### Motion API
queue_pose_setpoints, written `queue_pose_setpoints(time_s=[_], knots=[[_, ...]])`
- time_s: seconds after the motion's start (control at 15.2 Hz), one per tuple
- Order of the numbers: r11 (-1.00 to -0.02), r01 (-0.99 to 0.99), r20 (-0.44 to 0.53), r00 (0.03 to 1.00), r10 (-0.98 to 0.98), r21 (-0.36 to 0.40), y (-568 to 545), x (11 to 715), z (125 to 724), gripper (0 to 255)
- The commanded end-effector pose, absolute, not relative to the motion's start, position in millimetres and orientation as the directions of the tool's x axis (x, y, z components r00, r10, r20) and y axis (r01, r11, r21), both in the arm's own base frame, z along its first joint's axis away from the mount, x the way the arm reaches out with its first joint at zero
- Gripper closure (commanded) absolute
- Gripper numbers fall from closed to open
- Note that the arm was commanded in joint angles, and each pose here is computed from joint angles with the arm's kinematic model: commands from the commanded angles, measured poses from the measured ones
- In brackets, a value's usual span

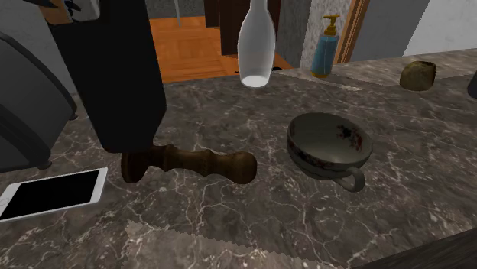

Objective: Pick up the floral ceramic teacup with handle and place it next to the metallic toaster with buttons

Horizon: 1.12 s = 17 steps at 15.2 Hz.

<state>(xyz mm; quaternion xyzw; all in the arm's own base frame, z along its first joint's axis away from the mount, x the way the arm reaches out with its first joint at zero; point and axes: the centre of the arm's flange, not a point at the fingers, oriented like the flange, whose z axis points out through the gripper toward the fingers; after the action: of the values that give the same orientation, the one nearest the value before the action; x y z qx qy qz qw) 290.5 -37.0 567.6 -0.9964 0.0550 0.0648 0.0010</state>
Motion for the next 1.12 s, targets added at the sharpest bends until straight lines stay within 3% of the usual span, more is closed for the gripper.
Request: queue_pose_setpoints(time_s=[0.0,1.06], knots=[[-0.994,-0.11,-0.129,0.986,-0.109,0.005,-37.0,290.5,567.6,0],[-0.984,-0.146,-0.037,0.988,-0.15,0.098,-90.3,425.1,432.8,0]])
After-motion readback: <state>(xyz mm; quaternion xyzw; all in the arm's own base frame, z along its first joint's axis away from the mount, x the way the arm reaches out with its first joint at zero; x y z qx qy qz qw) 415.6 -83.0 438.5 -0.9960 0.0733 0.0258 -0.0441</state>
